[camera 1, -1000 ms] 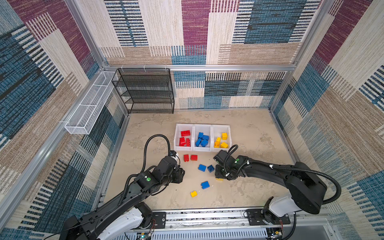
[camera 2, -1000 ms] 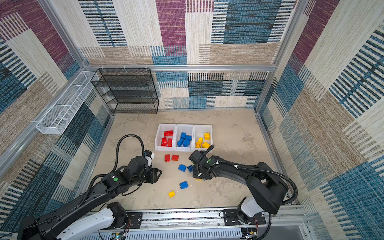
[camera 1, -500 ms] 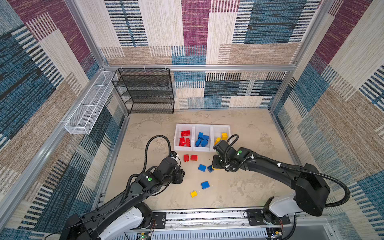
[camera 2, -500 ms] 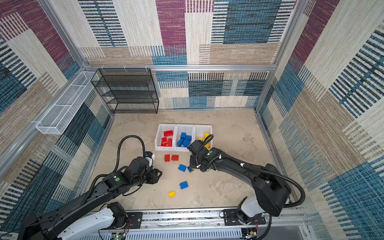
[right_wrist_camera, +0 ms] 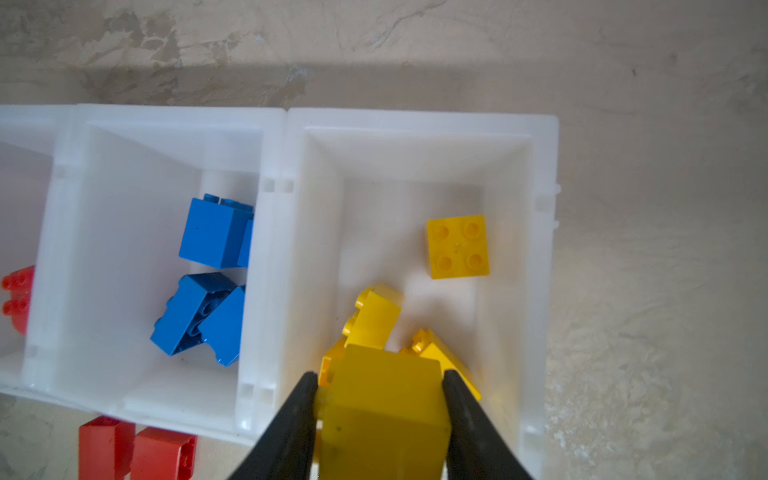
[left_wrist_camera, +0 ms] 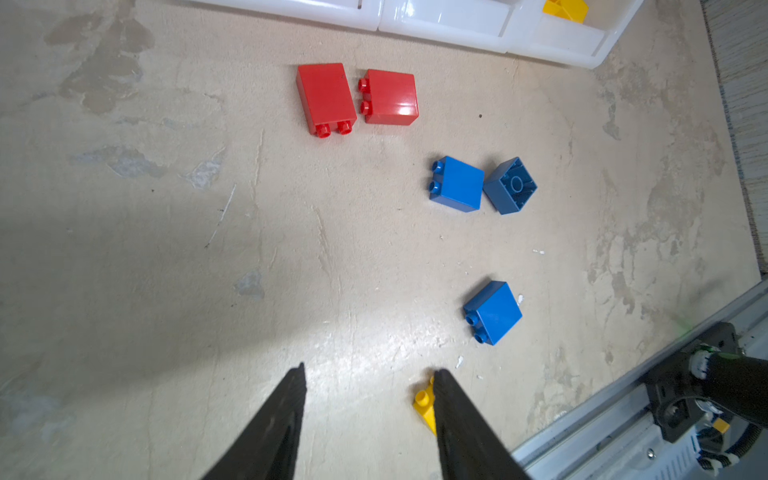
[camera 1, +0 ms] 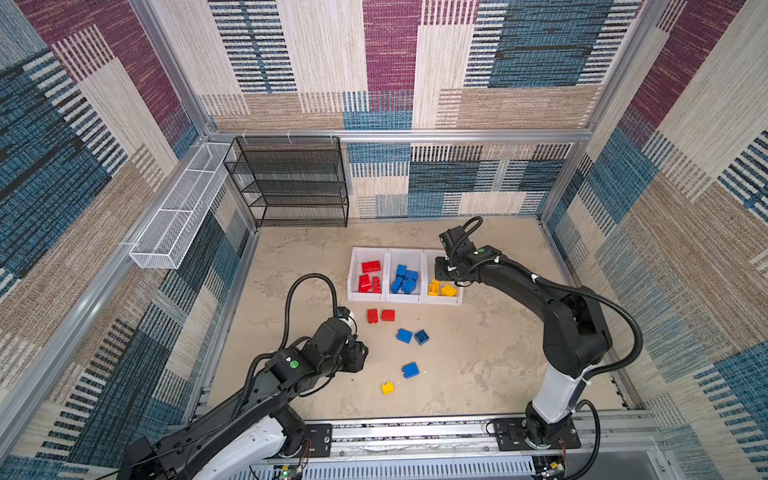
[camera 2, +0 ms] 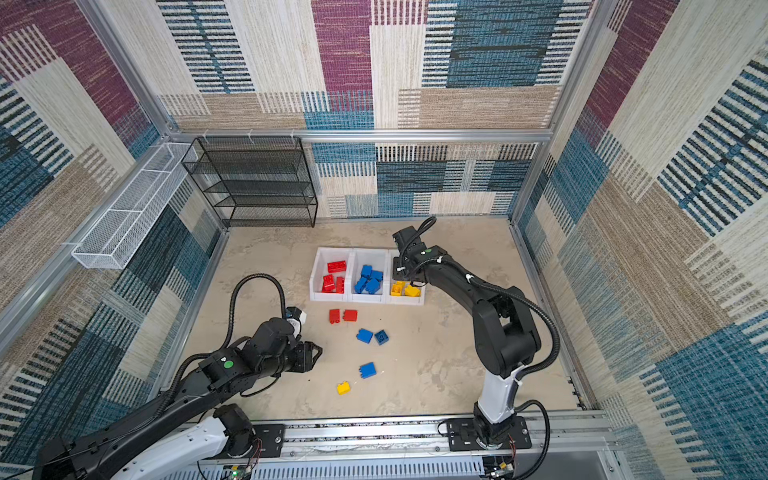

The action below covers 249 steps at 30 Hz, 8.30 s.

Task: Sort the legos into containers by color
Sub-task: 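Carry the yellow brick with the right gripper into the yellow compartment, then grasp the small yellow brick with the left gripper while the right withdraws, then carry the small yellow brick with the left gripper into the yellow compartment, then withdraw the left gripper while the right gripper lowers onto a blue brick, then carry the blue brick with the right gripper into the blue compartment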

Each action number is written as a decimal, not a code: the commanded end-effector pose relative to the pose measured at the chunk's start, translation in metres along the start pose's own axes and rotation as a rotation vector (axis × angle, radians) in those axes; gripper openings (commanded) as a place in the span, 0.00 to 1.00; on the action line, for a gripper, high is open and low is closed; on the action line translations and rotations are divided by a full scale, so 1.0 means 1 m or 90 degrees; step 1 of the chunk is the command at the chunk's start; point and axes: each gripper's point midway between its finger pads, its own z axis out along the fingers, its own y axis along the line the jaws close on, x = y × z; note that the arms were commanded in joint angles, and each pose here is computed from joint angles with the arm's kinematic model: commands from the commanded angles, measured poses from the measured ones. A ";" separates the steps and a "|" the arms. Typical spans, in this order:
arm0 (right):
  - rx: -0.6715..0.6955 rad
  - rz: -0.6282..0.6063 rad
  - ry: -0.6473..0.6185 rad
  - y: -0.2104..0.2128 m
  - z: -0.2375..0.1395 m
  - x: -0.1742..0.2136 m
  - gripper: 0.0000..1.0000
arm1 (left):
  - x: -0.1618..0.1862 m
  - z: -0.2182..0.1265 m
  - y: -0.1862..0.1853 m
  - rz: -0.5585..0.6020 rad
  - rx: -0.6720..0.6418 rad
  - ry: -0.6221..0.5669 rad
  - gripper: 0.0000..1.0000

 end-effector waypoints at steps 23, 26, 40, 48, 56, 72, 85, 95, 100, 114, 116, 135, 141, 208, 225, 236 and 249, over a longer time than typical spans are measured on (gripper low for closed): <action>-0.057 0.028 -0.032 -0.012 -0.050 0.018 0.77 | 0.065 0.011 -0.020 0.114 0.024 0.135 0.55; -0.061 0.035 -0.027 -0.014 -0.053 0.028 0.77 | 0.073 0.015 -0.023 0.140 0.015 0.156 0.55; -0.077 0.050 -0.008 -0.019 -0.055 0.053 0.77 | 0.096 0.027 -0.046 0.237 0.011 0.207 0.55; -0.070 0.051 -0.010 -0.024 -0.058 0.059 0.77 | 0.100 0.032 -0.052 0.309 0.011 0.228 0.55; -0.074 0.053 -0.007 -0.024 -0.057 0.063 0.78 | 0.102 0.046 -0.059 0.379 0.007 0.255 0.55; -0.074 0.056 0.002 -0.026 -0.054 0.070 0.78 | 0.104 0.073 -0.056 0.421 -0.035 0.284 0.42; -0.075 0.056 0.001 -0.026 -0.055 0.070 0.76 | 0.102 0.075 -0.058 0.410 -0.030 0.275 0.22; -0.082 0.053 -0.005 -0.026 -0.058 0.071 0.76 | 0.066 0.063 -0.077 0.379 -0.014 0.212 0.20; -0.083 0.056 -0.016 -0.027 -0.064 0.070 0.76 | 0.027 0.056 -0.088 0.349 0.012 0.150 0.20; -0.079 0.070 -0.045 -0.041 -0.090 0.078 0.77 | -0.087 0.078 -0.119 0.333 0.031 0.071 0.21; -0.084 0.078 -0.049 -0.044 -0.095 0.083 0.76 | -0.101 0.084 -0.123 0.327 0.035 0.062 0.21; -0.122 0.102 -0.044 -0.053 -0.109 0.124 0.76 | -0.207 0.190 -0.188 0.341 0.031 0.046 0.21; -0.132 0.088 -0.030 -0.050 -0.108 0.129 0.76 | -0.226 0.218 -0.192 0.325 0.001 0.028 0.23; -0.064 -0.134 0.168 0.066 -0.014 0.193 0.67 | -0.035 0.019 -0.023 0.039 -0.014 -0.012 0.51; -0.054 -0.145 0.181 0.070 -0.007 0.200 0.37 | -0.032 0.014 -0.020 0.035 -0.009 -0.020 0.51; -0.073 -0.145 0.146 0.078 -0.021 0.183 0.31 | -0.028 0.013 -0.014 0.029 -0.019 -0.020 0.51; -0.112 -0.199 0.076 0.124 -0.007 0.092 0.31 | -0.015 -0.003 0.001 0.011 -0.036 -0.023 0.51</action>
